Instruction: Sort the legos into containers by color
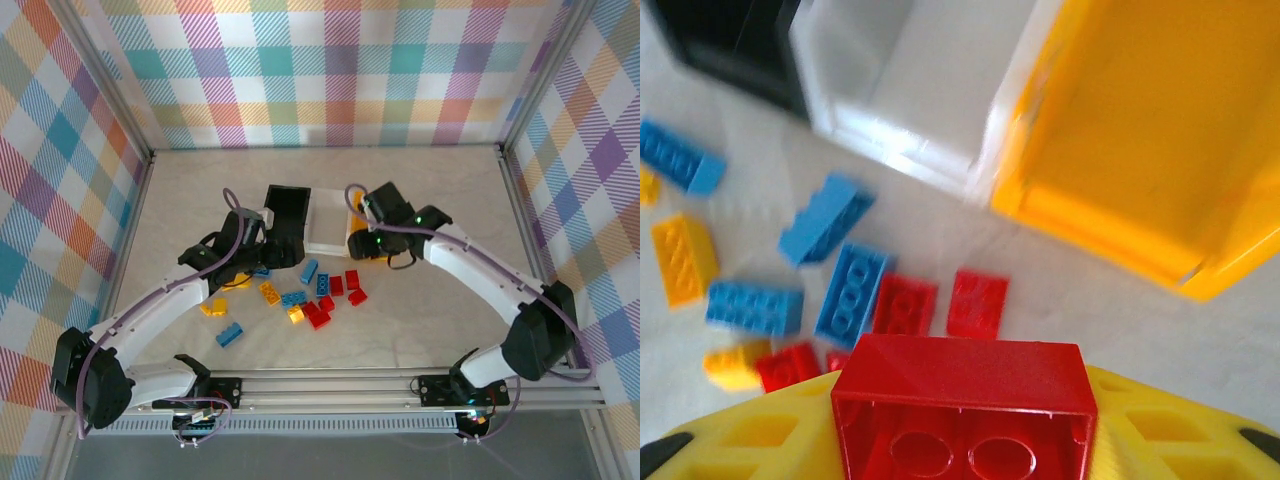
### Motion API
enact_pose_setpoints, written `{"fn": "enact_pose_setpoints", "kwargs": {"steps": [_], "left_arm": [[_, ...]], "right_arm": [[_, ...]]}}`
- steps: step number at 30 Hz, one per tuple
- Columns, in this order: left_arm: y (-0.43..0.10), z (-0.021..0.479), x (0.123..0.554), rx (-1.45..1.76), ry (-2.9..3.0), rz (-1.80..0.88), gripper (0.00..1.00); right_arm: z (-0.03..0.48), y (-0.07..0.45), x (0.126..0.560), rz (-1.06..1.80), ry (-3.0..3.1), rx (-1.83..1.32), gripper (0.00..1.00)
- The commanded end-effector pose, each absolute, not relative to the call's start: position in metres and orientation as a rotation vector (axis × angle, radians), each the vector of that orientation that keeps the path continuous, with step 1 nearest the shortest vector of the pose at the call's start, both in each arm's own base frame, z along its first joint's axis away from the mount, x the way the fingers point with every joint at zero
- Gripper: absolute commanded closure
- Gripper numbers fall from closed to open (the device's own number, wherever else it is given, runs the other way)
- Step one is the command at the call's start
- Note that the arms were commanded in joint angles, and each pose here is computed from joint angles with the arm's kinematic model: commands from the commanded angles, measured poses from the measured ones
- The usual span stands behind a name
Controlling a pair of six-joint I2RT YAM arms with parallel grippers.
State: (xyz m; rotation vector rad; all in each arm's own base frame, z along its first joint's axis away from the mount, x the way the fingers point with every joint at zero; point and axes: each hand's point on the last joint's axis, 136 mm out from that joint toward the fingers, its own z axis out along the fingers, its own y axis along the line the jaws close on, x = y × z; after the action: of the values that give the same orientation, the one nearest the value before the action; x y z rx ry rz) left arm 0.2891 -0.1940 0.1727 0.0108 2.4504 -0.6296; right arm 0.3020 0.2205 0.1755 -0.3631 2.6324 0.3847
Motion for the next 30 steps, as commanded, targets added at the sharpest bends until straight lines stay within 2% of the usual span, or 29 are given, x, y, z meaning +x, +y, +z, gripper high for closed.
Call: {"fn": "enact_pose_setpoints", "kwargs": {"steps": [1, 7, 11, 22, 30], "left_arm": [[-0.195, 0.176, 0.288, 0.057, 2.444, -0.619, 0.00], [-0.195, 0.181, 0.287, 0.081, 2.443, -0.618, 0.00], [-0.200, 0.175, 0.285, 0.089, 2.465, -0.648, 0.00], [-0.201, 0.163, 0.285, 0.098, 2.501, -0.633, 0.00], [-0.194, 0.147, 0.282, 0.071, 2.554, -0.572, 0.00]], "right_arm": [[0.161, 0.208, 0.334, 0.324, 2.674, -0.328, 0.49], [0.126, 0.199, 0.395, 0.307, 2.722, -0.220, 0.49], [0.105, 0.202, 0.417, 0.299, 2.744, -0.204, 0.49], [0.082, 0.206, 0.426, 0.289, 2.789, -0.203, 0.39], [0.110, 0.211, 0.419, 0.366, 2.738, -0.197, 0.36]]}}
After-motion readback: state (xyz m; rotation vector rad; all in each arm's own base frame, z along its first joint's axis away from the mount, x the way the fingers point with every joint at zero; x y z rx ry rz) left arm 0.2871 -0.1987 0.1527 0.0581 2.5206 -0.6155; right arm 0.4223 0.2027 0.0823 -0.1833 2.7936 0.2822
